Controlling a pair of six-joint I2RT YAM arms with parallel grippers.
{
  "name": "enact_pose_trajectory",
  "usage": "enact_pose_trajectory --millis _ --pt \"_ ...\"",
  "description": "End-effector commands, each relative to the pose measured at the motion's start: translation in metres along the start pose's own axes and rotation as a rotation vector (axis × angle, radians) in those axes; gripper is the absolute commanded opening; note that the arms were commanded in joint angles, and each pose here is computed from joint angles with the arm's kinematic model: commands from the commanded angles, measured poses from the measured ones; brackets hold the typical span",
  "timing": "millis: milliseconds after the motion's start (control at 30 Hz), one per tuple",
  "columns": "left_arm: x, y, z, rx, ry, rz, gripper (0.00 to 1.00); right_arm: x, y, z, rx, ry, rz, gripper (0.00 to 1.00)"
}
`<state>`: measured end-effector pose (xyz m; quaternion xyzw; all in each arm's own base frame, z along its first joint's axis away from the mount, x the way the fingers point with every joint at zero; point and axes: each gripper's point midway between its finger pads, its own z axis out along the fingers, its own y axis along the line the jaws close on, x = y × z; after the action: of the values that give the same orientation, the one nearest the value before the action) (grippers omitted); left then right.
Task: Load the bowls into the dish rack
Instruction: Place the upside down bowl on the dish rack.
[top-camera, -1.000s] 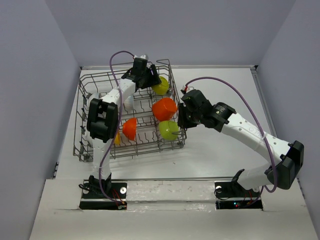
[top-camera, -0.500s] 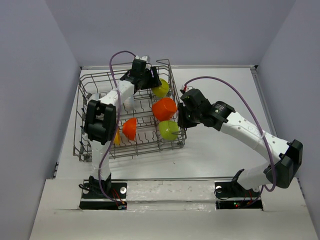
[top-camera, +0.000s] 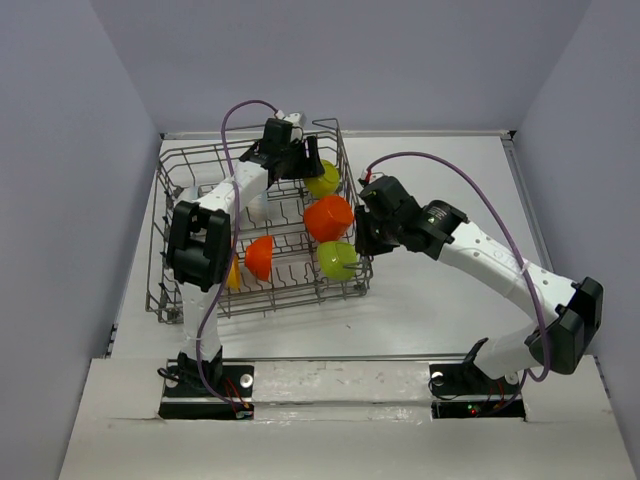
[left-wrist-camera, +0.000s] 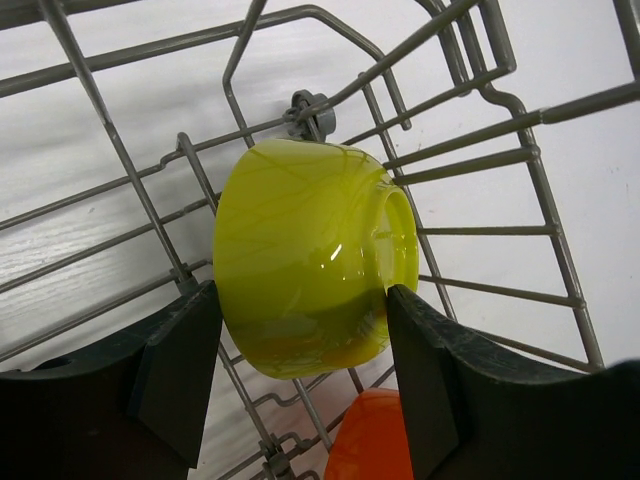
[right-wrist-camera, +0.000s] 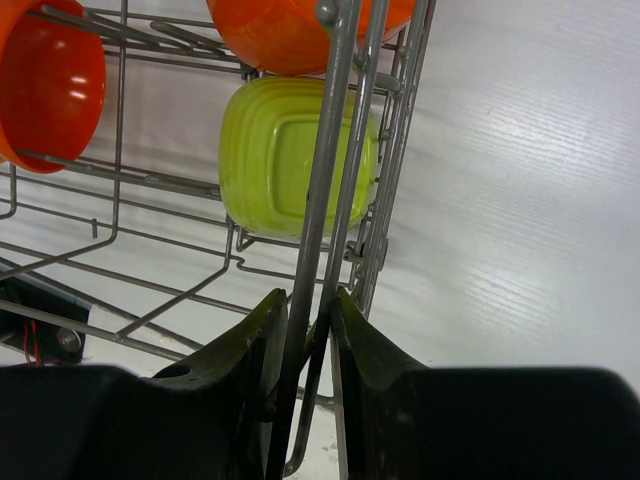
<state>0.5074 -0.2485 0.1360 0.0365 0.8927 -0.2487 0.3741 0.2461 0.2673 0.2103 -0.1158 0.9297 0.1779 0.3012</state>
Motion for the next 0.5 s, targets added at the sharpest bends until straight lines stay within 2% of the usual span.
enact_pose_trajectory --millis 0,467 --pt "0.075 0.008 -0.024 -0.047 0.293 0.033 0.51 -0.038 0.043 0.002 -0.159 -0.113 0.011 0.13" --pt "0.085 0.015 -0.033 -0.06 0.345 0.079 0.6 -0.04 0.046 0.005 -0.166 -0.108 0.003 0.13"
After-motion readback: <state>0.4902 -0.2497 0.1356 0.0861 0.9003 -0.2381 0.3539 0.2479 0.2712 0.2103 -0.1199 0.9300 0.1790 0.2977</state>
